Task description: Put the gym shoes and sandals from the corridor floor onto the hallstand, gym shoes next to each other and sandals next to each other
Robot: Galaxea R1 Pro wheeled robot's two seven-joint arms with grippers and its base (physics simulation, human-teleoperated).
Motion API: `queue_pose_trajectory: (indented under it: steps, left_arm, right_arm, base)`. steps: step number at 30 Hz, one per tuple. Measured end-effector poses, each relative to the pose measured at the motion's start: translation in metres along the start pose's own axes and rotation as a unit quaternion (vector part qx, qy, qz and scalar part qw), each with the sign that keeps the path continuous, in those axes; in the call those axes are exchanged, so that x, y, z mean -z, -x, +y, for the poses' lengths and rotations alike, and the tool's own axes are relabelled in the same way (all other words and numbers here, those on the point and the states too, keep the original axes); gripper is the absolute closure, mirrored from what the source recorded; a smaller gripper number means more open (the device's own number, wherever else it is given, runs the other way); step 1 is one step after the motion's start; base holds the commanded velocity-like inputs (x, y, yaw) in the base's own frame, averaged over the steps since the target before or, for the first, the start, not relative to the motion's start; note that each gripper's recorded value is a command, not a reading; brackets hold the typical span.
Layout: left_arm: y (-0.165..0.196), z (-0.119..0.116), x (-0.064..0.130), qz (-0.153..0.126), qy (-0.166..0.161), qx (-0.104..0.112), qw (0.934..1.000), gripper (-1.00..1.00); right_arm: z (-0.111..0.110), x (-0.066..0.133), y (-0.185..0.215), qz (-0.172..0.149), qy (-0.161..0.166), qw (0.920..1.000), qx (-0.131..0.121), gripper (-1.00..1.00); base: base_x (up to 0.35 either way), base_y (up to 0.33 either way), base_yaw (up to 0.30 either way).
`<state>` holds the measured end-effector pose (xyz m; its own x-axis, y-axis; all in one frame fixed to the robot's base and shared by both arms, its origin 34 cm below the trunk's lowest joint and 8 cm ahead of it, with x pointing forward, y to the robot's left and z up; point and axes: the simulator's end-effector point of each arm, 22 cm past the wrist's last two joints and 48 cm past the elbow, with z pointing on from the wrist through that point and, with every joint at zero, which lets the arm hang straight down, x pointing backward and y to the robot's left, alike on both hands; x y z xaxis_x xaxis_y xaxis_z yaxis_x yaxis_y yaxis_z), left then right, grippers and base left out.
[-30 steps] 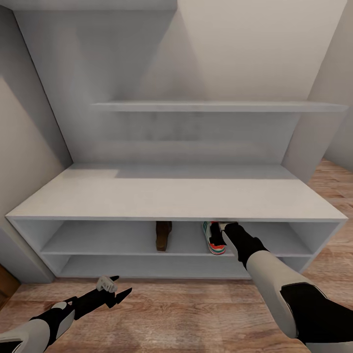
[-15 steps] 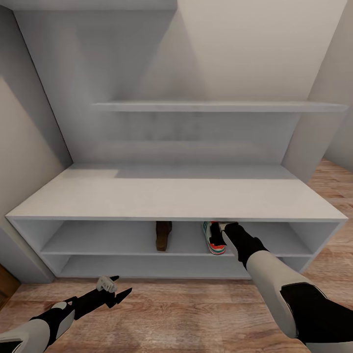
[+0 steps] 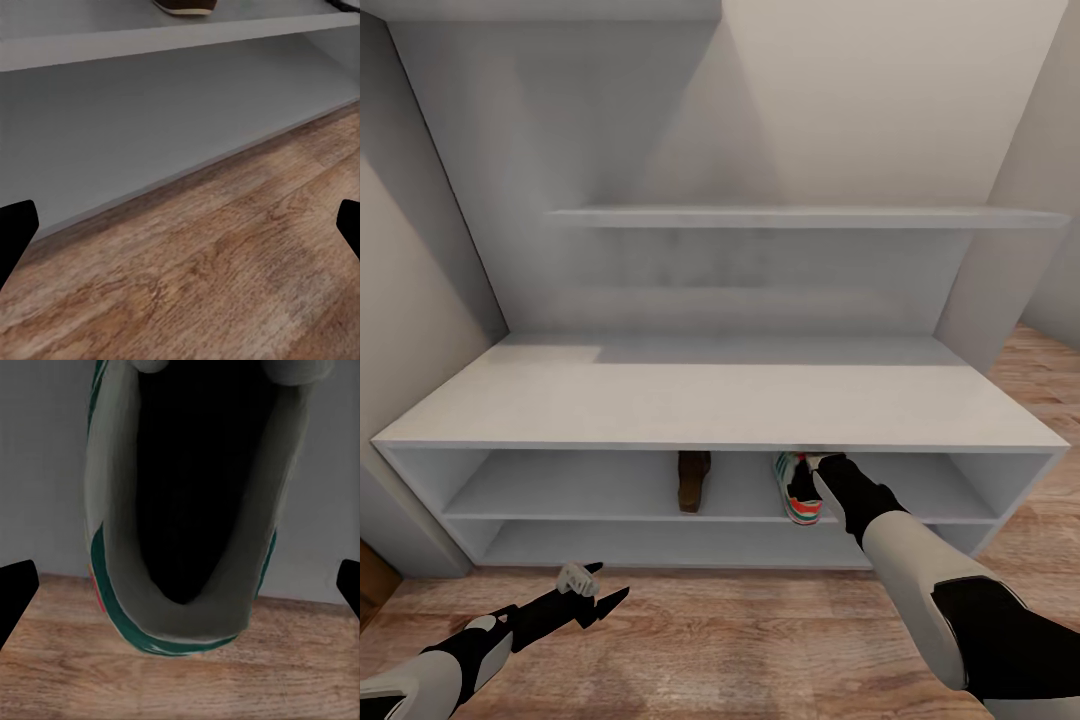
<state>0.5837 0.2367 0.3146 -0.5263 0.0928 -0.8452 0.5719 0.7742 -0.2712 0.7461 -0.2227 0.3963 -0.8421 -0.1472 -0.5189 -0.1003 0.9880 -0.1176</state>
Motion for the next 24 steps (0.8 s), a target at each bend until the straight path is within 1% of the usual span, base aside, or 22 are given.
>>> queue_pose_trajectory:
  steps: [16,20,24]
  left_arm:
    - [0.0,0.0,0.0,0.0,0.0,0.0,1.0,-1.0]
    - [-0.0002,0.0,-0.0001,0.0,0.0,0.0,1.0,-1.0]
    - [-0.0003,0.0,-0.0001,0.0,0.0,0.0,1.0,-1.0]
  right_arm:
    - [0.0,0.0,0.0,0.0,0.0,1.0,0.0,-1.0]
    - [0.0,-0.0003,-0.0001,0.0,0.0,1.0,0.0,-1.0]
    - [0.0,-0.0004,-0.0002,0.0,0.0,1.0,0.0,-1.0]
  base:
    - [-0.006,0.0,0.0]
    - [-0.144,0.0,0.0]
    - [-0.248,0.0,0.0]
